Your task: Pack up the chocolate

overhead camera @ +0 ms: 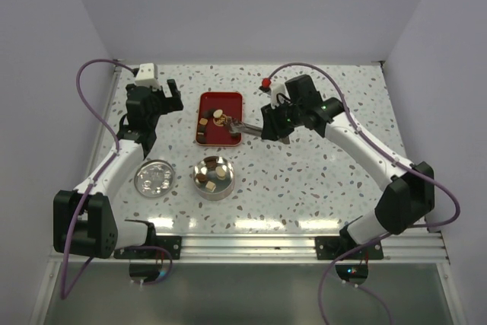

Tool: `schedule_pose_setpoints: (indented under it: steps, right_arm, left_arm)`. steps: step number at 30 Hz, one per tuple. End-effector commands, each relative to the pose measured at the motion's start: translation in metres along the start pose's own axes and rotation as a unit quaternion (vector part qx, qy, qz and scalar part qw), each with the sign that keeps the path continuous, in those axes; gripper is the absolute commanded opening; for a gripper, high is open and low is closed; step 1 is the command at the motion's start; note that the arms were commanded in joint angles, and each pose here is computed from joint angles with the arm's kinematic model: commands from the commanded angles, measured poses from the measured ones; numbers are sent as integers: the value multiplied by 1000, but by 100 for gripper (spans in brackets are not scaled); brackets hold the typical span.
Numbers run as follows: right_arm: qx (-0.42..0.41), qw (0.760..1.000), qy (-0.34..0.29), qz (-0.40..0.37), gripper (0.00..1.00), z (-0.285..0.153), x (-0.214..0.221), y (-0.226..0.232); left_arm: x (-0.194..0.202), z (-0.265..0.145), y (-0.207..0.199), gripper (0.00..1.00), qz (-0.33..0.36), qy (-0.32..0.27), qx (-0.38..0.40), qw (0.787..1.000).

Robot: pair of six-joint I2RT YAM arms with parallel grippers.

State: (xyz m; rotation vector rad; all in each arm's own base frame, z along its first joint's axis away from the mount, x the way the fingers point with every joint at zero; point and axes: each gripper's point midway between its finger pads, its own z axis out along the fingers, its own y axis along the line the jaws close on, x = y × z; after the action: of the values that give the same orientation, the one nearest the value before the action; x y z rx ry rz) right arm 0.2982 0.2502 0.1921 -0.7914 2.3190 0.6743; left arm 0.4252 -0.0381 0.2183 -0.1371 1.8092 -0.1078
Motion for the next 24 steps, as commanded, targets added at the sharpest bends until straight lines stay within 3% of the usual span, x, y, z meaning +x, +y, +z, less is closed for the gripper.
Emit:
schedule_pose_setpoints:
  steps: [1,24]
  right_arm:
    - [11,999,-30,-9,36,2,-23,-6]
    - [33,999,21,-18,43,27,-4,-25]
  left_arm:
    - [-18,-1,-6,100,-3,-21,6,1000]
    - [-17,0,-6,100,-4,-19,5,1000]
